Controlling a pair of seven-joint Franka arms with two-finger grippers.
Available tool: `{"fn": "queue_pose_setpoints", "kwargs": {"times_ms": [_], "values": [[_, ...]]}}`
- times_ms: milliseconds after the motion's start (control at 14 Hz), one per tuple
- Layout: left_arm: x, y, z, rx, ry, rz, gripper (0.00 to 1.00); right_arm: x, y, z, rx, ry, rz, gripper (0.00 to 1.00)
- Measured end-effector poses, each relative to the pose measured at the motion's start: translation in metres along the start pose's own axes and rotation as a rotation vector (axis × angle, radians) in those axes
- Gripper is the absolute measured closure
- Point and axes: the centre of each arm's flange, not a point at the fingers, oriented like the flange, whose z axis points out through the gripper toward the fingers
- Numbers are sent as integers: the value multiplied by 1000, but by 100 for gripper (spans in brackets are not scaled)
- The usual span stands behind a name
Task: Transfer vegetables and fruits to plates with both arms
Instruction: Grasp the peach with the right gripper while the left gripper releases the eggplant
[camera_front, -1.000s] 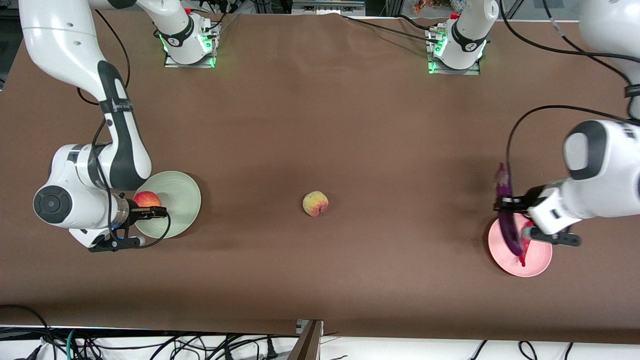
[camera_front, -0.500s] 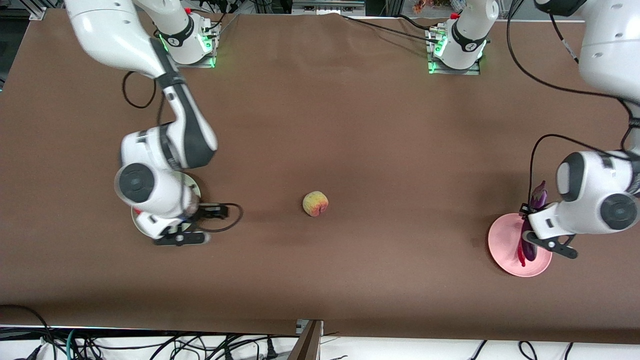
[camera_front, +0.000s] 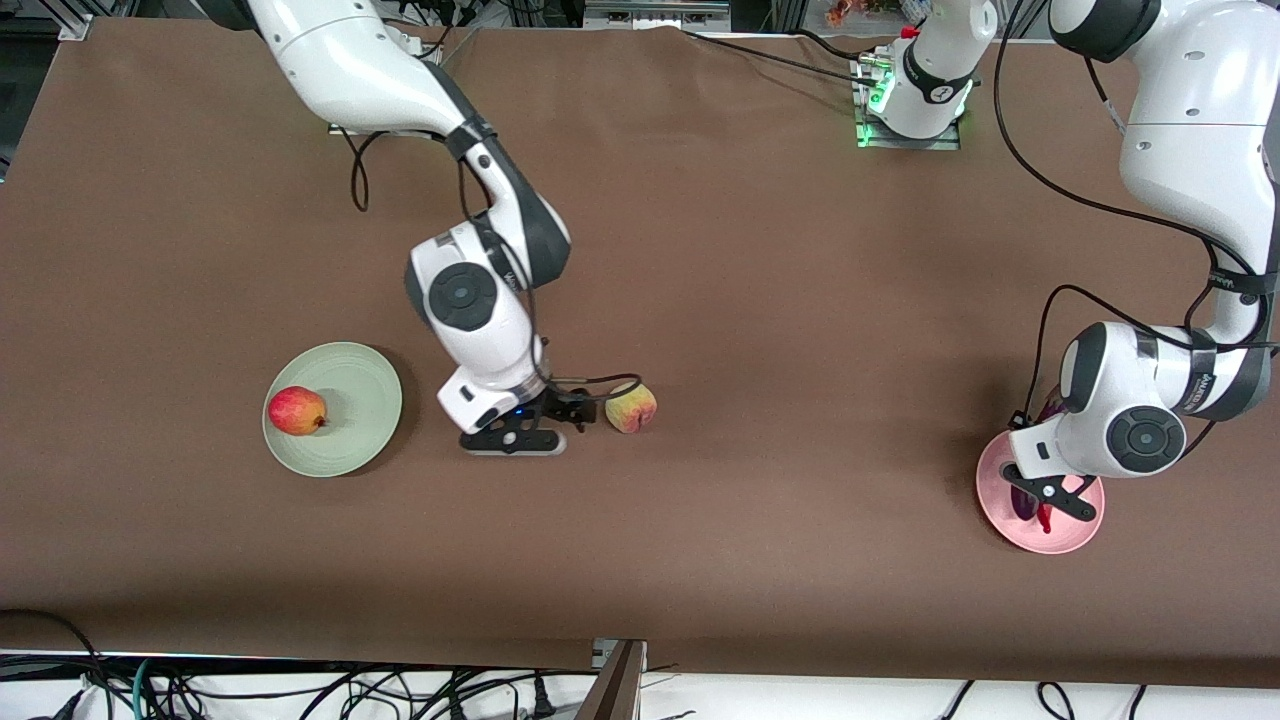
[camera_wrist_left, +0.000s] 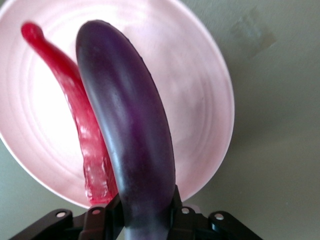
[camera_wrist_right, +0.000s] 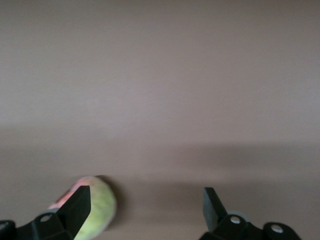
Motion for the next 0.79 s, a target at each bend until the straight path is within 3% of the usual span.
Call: {"fn": "queue_pose_setpoints", "kwargs": {"times_ms": [429,571,786], "values": [[6,-14,-22,26,45,-1,3,-32,-49,32,81,83,64,0],[7,-20,-33,-12,84,-38,0,-43,-58,43,80,84,70,0],[-1,-32,-82,-197,244,-199,0,-54,-64,57,68,80,54,0]]}}
